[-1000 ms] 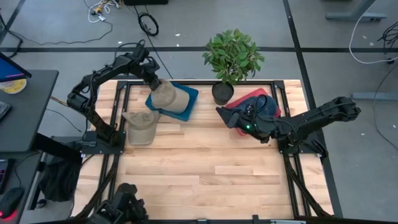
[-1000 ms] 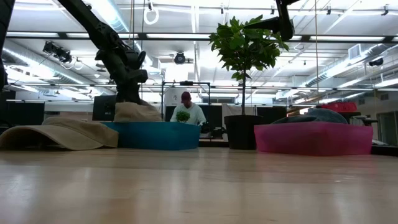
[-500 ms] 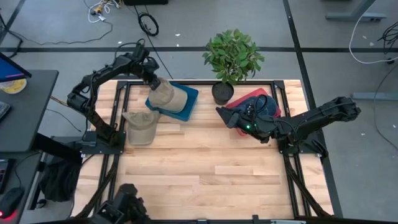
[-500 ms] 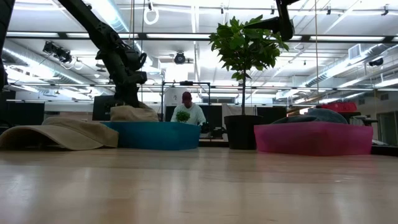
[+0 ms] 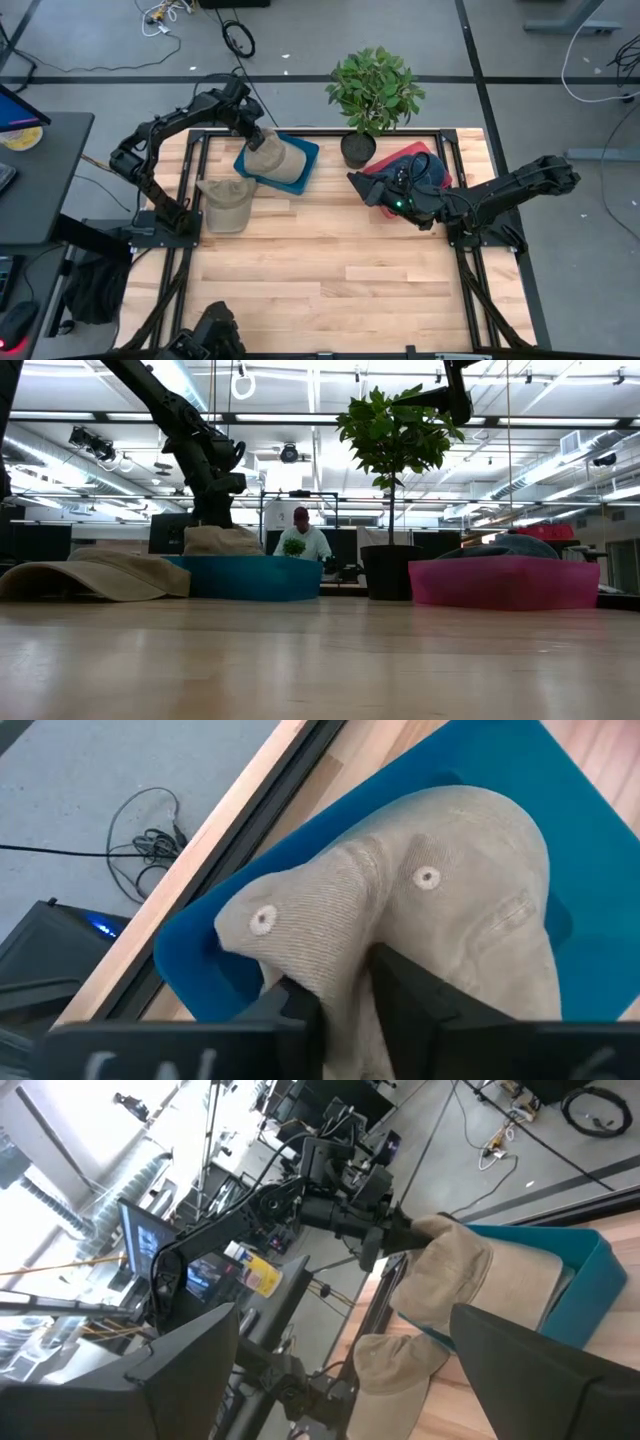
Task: Pick & Place hat
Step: Put the bottom brown cap into the blue bin
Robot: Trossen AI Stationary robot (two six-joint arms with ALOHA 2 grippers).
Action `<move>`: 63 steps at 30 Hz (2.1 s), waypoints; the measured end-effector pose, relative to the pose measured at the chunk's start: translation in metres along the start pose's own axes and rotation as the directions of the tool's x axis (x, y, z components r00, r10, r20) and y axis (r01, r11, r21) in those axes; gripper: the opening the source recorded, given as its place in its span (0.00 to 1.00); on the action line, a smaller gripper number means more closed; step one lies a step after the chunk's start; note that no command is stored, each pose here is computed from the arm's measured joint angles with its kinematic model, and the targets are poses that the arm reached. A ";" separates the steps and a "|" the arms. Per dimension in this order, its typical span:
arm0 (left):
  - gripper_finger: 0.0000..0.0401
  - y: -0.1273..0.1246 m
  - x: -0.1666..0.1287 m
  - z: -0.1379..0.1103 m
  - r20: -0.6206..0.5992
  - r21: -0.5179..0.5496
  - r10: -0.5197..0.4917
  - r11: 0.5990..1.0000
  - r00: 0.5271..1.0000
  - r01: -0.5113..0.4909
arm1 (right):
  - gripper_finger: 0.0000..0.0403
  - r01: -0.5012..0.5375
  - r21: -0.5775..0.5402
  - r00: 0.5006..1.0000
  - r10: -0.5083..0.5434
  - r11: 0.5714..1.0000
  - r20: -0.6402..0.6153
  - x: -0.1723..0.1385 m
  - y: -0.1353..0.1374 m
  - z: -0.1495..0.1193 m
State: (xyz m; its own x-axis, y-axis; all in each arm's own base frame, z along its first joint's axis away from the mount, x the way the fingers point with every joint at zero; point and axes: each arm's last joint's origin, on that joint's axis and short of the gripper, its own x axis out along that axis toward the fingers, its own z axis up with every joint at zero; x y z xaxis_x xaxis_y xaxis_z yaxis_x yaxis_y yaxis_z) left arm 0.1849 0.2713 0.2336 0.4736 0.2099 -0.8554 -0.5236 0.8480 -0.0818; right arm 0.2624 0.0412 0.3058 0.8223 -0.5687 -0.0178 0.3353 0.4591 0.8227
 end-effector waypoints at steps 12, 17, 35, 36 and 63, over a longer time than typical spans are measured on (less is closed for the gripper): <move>0.57 0.000 0.000 0.000 -0.006 -0.028 0.014 1.000 1.000 -0.014 | 0.91 -0.014 0.001 1.000 0.014 1.000 -0.020 0.000 0.000 -0.001; 0.66 0.000 0.000 0.000 -0.006 -0.025 0.014 1.000 1.000 -0.014 | 0.91 -0.019 0.001 0.999 0.019 1.000 -0.028 0.000 0.001 -0.001; 0.68 -0.012 -0.045 0.004 0.118 -0.087 0.063 0.995 0.991 -0.053 | 0.91 -0.019 -0.015 0.999 0.018 1.000 -0.047 0.000 0.000 -0.002; 0.68 -0.013 -0.051 0.004 0.137 -0.099 0.071 0.993 0.988 -0.058 | 0.91 -0.019 -0.015 0.999 0.018 1.000 -0.048 0.000 0.000 -0.002; 0.56 -0.011 0.004 -0.017 -0.004 -0.232 0.140 0.963 0.990 -0.137 | 0.91 -0.005 -0.032 0.998 0.003 0.999 -0.060 0.000 -0.002 -0.003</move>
State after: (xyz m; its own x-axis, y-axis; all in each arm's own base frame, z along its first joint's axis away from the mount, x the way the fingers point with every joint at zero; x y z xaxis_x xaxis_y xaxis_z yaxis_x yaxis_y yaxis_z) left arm 0.1800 0.2543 0.2224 0.3930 0.3245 -0.8603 -0.7332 0.6753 -0.0802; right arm 0.2630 0.0424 0.3020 0.8495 -0.5253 -0.0498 0.3460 0.4833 0.8042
